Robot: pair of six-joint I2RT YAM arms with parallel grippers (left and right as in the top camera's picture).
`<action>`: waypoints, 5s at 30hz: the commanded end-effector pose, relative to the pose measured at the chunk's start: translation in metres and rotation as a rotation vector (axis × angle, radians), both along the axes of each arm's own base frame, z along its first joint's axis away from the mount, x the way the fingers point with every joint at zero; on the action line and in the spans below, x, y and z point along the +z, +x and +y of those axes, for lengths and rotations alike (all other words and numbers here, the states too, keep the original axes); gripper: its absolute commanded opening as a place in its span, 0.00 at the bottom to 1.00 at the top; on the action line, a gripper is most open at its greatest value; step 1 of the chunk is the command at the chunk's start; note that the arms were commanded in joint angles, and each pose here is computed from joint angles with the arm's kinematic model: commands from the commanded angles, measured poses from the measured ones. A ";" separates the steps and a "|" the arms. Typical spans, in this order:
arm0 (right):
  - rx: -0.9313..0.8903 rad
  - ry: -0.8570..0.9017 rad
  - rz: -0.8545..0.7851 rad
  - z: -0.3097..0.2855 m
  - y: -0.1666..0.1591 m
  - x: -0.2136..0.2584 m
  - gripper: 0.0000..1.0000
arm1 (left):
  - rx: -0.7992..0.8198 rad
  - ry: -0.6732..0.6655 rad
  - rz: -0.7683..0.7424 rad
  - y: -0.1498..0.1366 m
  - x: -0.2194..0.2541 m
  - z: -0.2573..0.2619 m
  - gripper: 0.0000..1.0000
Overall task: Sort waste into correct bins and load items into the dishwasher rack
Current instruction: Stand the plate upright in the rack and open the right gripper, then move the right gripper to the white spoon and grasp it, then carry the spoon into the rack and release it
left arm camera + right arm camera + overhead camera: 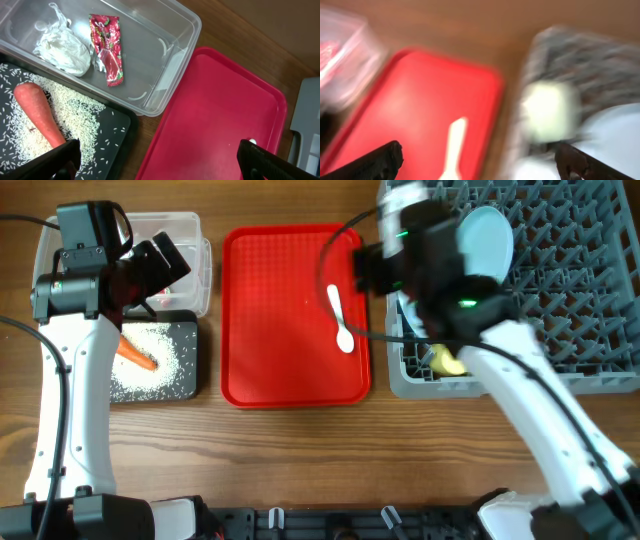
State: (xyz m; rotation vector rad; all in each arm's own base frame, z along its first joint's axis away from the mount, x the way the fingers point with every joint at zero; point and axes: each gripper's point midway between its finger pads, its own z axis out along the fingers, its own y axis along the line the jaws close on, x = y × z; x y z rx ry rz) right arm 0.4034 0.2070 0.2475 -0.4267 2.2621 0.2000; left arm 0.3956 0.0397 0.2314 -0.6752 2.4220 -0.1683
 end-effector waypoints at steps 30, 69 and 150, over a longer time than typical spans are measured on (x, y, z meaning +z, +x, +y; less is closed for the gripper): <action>-0.289 0.084 0.632 0.040 -0.017 -0.225 0.60 | 0.012 0.007 0.001 0.002 0.000 0.004 1.00; -0.166 0.201 0.624 0.067 -0.003 -0.218 0.04 | 0.012 0.007 0.001 0.002 0.000 0.004 1.00; -1.239 0.231 0.165 -0.273 -0.073 -0.052 1.00 | 0.012 0.007 0.001 0.002 0.000 0.004 1.00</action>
